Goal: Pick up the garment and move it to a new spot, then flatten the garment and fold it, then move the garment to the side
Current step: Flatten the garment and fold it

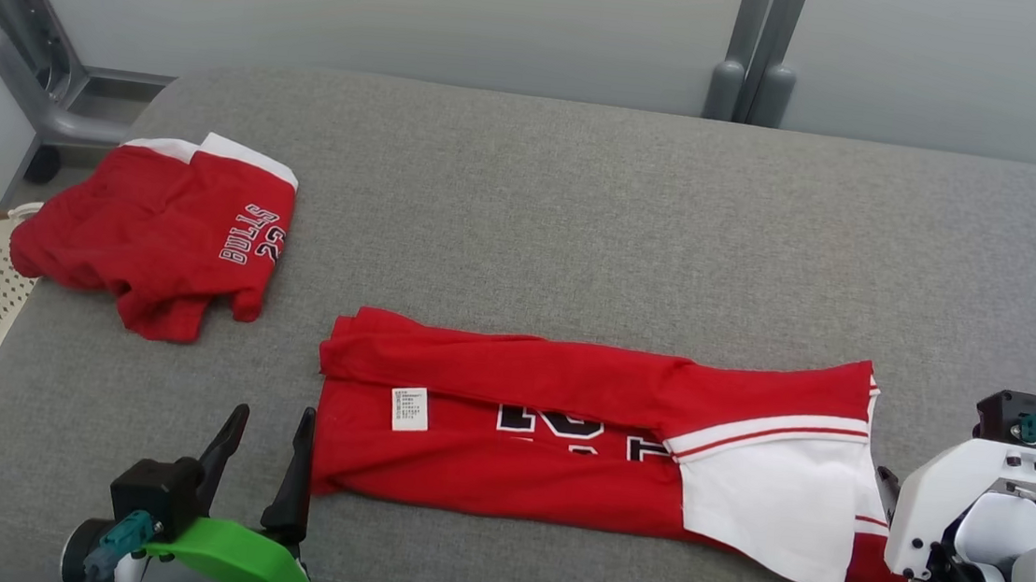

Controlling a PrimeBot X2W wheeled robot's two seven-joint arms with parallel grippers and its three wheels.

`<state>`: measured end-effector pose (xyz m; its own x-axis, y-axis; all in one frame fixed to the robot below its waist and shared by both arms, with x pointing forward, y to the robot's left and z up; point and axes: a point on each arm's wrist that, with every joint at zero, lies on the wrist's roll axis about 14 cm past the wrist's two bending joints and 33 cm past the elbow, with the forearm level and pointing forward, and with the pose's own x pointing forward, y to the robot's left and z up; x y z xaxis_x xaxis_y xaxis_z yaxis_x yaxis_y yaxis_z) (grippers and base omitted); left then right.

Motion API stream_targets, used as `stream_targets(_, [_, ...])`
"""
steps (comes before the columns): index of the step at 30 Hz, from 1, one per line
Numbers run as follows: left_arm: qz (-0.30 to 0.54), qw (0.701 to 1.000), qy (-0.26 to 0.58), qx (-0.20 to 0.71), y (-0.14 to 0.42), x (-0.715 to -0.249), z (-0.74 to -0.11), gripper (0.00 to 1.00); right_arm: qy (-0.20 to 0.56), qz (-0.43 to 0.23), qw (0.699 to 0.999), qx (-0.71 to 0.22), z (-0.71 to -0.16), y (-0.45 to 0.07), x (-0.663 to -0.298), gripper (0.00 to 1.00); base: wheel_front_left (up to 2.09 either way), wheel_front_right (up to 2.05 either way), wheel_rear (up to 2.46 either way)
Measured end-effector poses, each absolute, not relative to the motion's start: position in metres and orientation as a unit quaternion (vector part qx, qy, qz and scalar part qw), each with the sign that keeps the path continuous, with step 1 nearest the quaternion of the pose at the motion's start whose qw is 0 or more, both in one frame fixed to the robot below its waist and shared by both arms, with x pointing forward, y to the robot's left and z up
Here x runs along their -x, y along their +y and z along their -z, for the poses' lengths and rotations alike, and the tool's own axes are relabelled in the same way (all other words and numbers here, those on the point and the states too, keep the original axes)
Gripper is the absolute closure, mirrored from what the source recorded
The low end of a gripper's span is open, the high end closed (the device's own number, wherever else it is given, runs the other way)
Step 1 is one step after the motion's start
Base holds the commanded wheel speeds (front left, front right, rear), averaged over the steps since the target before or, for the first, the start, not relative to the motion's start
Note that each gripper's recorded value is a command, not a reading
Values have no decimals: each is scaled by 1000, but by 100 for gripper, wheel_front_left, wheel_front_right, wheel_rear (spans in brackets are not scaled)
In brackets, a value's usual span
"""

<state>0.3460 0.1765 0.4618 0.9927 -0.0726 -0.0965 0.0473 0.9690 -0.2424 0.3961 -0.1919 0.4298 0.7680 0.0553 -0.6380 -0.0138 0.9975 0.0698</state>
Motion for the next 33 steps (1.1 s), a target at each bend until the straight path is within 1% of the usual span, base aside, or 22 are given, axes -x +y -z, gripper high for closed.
stream_targets(4, [28, 991, 58, 119, 179, -351, -458, 0, 376, -24, 926, -23, -414, -187, -401, 0, 0, 0, 0])
stream_targets(8, [23, 991, 61, 118, 182, -354, -456, 0, 390, -28, 920, -16, -405, -184, -409, 0, 0, 0, 0])
stream_targets(12, [15, 991, 64, 115, 188, -355, -454, 0, 418, -32, 908, -16, -388, -180, -407, 0, 0, 0, 0])
stream_targets(23, [-1, 992, 57, 109, 199, -355, -457, 0, 447, -53, 892, -29, -373, -162, -410, 0, 0, 0, 0])
stream_targets(24, [-2, 992, 56, 109, 199, -355, -457, 0, 448, -55, 892, -32, -373, -161, -410, 18, 0, 0, 0])
stream_targets(25, [-2, 993, 55, 109, 199, -355, -458, 0, 448, -56, 891, -34, -373, -160, -410, 58, 0, 0, 0])
stream_targets(26, [-2, 993, 54, 108, 200, -355, -458, 0, 449, -58, 891, -35, -373, -159, -410, 87, 0, 0, 0])
stream_targets(27, [-2, 993, 53, 107, 200, -355, -459, 0, 449, -59, 891, -36, -373, -158, -410, 100, 0, 0, 0])
stream_targets(33, [-2, 993, 49, 104, 201, -354, -462, 0, 441, -55, 895, -39, -377, -160, -410, 100, 0, 0, 0])
